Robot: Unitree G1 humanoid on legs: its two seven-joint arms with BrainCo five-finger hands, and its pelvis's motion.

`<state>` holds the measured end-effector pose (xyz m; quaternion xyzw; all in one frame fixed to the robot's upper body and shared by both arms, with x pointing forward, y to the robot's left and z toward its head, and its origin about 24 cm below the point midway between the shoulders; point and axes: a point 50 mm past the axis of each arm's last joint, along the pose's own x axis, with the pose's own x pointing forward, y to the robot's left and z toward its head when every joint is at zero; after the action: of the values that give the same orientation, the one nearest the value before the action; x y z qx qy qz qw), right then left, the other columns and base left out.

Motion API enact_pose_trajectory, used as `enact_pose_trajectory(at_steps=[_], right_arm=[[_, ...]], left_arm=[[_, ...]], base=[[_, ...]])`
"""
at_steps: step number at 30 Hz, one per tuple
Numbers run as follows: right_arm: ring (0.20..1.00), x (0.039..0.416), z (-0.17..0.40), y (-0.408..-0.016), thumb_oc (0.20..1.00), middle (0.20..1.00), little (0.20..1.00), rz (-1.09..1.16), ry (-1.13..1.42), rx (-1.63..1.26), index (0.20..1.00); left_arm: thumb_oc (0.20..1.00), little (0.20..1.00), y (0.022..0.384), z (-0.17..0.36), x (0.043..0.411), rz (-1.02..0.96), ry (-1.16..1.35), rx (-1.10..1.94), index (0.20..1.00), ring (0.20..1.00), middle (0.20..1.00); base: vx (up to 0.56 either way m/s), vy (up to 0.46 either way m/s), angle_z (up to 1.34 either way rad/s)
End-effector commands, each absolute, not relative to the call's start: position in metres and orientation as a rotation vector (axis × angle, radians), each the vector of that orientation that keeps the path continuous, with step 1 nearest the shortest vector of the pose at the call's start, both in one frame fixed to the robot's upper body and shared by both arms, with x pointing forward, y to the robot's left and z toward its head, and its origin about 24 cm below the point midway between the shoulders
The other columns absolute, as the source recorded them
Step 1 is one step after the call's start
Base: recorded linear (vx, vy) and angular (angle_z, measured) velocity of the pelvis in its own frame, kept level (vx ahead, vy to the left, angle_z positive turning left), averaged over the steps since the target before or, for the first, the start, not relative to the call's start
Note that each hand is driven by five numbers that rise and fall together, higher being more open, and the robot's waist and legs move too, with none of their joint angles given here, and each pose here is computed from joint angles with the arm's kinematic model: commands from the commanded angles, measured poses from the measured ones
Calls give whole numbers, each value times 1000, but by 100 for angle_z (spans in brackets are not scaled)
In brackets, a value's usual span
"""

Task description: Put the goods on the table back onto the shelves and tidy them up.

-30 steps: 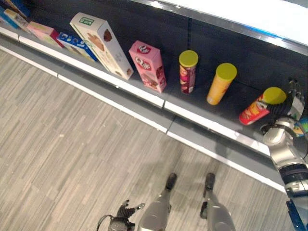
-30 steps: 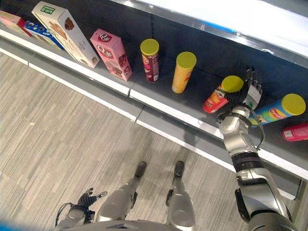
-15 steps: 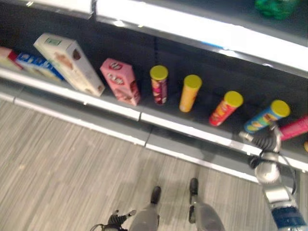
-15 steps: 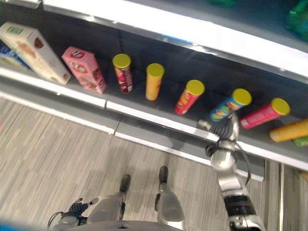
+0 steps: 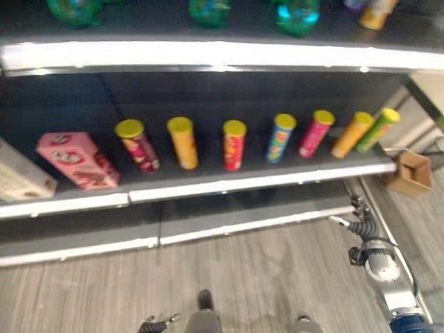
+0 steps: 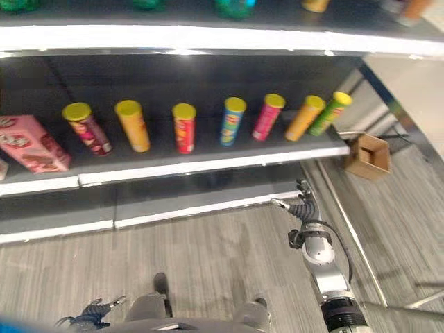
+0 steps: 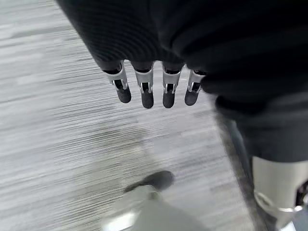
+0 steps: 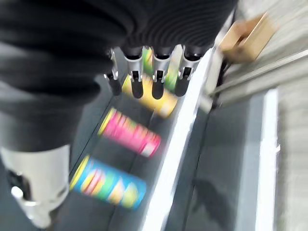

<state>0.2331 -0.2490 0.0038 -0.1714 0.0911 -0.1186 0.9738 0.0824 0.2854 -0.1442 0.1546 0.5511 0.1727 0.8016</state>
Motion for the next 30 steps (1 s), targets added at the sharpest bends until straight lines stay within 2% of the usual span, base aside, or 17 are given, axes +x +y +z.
enact_pose_trajectory(at_steps=[1,7,9,11,15,23,30], right_arm=[[1000,240,39,-284,1000,1000,1000,-368,77,-416,1000],[1000,236,44,-295,1000,1000,1000,-412,71,-427,1000],[1000,223,60,-328,1000,1000,1000,-574,33,-441,1000],[1000,222,72,-338,1000,1000,1000,-638,-12,-425,1000],[1000,234,85,-339,1000,1000,1000,-647,-62,-420,1000],[1000,255,106,-344,1000,1000,1000,-688,-126,-453,1000],[1000,266,114,-328,1000,1000,1000,-622,-158,-529,1000]], left_arm=[[1000,1000,289,-140,90,383,1141,334,1000,1000,1000],[1000,1000,289,-138,94,378,1115,335,1000,1000,1000],[1000,1000,282,-138,99,376,1080,265,1000,1000,1000],[1000,1000,274,-141,99,377,1082,222,1000,1000,1000],[1000,1000,266,-146,94,358,1100,199,1000,1000,1000],[1000,1000,256,-150,92,285,1118,217,1000,1000,1000],[1000,1000,264,-152,71,353,1174,196,1000,1000,1000]], base=[[25,-368,-63],[3,-180,-68],[111,-940,4],[110,-761,-30],[41,-280,-47],[171,-50,-50],[316,103,-61]])
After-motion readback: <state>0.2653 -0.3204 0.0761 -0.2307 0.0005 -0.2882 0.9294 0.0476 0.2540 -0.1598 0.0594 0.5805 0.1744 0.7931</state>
